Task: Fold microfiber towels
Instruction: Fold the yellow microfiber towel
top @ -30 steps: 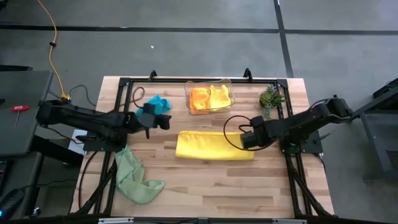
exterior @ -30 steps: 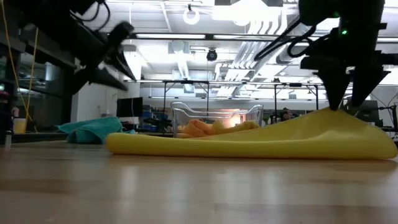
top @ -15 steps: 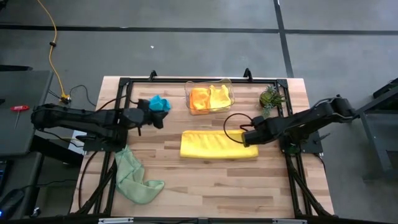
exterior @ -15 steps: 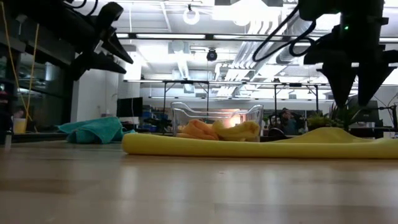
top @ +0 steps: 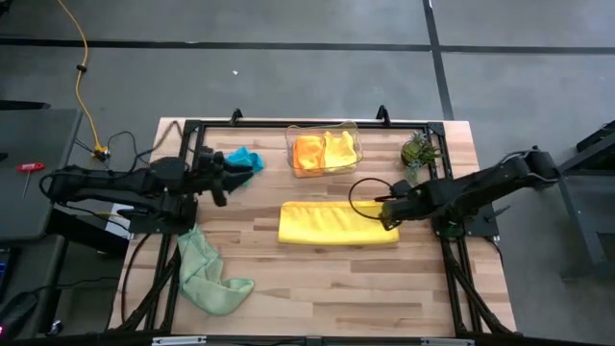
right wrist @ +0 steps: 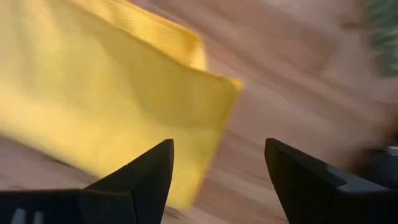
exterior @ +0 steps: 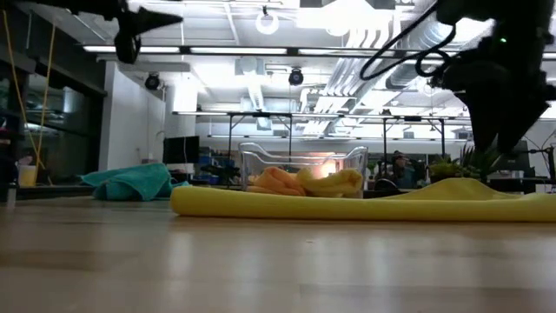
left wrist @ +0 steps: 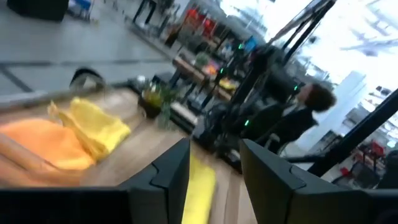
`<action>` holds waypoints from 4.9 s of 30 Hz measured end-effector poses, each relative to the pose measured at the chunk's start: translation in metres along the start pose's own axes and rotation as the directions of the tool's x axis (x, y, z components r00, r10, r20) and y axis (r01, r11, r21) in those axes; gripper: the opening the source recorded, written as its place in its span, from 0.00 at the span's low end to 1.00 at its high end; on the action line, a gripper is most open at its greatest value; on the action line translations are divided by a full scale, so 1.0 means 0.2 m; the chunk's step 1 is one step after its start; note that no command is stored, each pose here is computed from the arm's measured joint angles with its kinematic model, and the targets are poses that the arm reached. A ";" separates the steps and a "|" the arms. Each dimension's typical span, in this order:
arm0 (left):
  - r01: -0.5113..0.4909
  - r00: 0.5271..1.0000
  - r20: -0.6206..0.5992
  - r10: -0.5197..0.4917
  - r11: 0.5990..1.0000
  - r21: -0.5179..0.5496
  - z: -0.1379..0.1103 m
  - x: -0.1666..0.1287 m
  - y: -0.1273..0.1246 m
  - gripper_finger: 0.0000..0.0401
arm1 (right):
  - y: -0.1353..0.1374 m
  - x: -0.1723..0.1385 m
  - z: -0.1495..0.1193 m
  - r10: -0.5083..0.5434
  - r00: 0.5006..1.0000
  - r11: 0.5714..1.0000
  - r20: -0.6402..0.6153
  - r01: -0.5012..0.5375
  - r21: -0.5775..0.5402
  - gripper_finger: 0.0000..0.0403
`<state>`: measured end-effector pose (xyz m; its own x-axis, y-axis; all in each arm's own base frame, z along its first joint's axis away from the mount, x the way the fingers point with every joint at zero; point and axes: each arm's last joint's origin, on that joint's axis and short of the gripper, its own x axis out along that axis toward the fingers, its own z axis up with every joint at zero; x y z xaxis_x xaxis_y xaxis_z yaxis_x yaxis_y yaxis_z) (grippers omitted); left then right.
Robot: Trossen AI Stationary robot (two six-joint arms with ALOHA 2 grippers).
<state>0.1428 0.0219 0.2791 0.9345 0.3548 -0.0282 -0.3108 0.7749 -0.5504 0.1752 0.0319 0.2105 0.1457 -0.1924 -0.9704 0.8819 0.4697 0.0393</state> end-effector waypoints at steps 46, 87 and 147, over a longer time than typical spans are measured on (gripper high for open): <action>-0.042 0.999 0.022 0.041 0.998 0.048 -0.01 -0.03 -0.02 0.32 | 0.03 0.34 -0.07 -0.127 0.990 0.972 -0.067 0.138 0.192 0.02; -0.155 0.970 -0.164 0.178 0.978 0.143 -0.14 0.05 0.04 0.32 | 0.54 0.12 0.15 0.459 0.851 0.785 0.257 -0.523 0.332 0.00; 0.084 0.695 -0.653 0.302 0.867 0.491 -0.95 0.73 0.13 0.00 | 0.67 0.19 0.23 0.586 0.731 0.597 0.350 -0.682 0.423 0.00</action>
<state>0.3043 -0.0050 0.1012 0.6688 0.1388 -0.7304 -0.2758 0.9586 -0.0704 0.3192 0.0481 0.1902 0.7805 -0.1668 -0.6025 0.6167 0.0473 0.7858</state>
